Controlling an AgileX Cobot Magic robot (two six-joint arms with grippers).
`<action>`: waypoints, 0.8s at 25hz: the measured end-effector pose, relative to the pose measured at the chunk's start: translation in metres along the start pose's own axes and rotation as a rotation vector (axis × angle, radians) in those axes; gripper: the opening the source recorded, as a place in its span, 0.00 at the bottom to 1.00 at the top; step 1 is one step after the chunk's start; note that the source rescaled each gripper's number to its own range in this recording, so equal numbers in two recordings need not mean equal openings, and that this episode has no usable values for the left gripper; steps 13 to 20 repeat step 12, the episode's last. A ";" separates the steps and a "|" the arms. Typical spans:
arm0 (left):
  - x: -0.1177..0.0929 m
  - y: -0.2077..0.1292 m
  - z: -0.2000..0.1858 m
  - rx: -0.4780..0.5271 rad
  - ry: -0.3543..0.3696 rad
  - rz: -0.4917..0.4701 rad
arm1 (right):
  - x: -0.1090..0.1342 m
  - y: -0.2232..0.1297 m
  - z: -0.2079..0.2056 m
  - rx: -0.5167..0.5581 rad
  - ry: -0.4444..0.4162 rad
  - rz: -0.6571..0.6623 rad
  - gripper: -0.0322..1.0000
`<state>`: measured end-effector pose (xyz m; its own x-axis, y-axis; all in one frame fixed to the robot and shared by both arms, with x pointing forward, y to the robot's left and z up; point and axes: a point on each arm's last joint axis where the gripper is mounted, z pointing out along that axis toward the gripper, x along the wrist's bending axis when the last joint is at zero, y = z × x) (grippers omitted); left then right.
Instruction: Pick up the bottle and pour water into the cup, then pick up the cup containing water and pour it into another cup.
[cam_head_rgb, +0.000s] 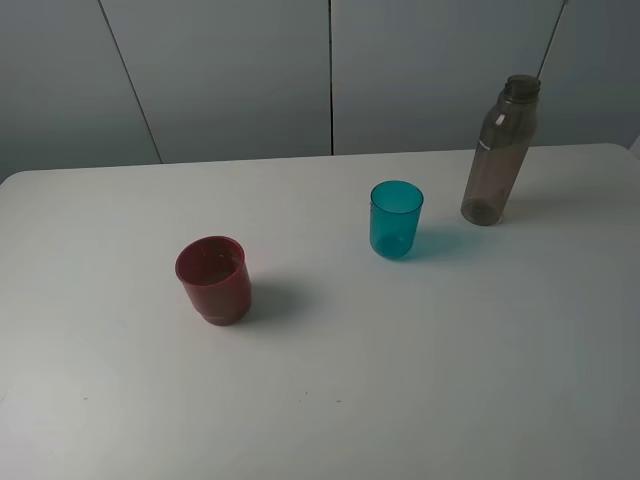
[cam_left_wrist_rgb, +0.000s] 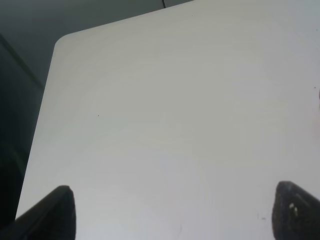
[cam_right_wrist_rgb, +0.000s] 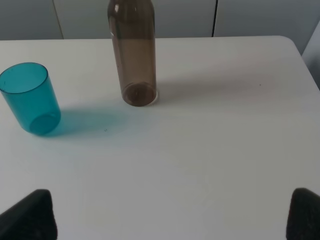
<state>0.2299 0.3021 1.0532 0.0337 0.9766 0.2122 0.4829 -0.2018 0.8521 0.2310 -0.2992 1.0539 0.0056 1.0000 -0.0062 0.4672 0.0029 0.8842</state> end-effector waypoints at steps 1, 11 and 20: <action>0.000 0.000 0.000 0.000 0.000 0.000 | 0.000 0.000 0.000 0.000 0.000 0.000 1.00; 0.000 0.000 0.000 0.000 0.000 0.002 | 0.000 0.000 0.000 0.000 0.000 0.000 1.00; 0.000 0.000 0.000 0.000 0.000 0.002 | 0.000 0.000 0.000 0.000 0.000 0.000 1.00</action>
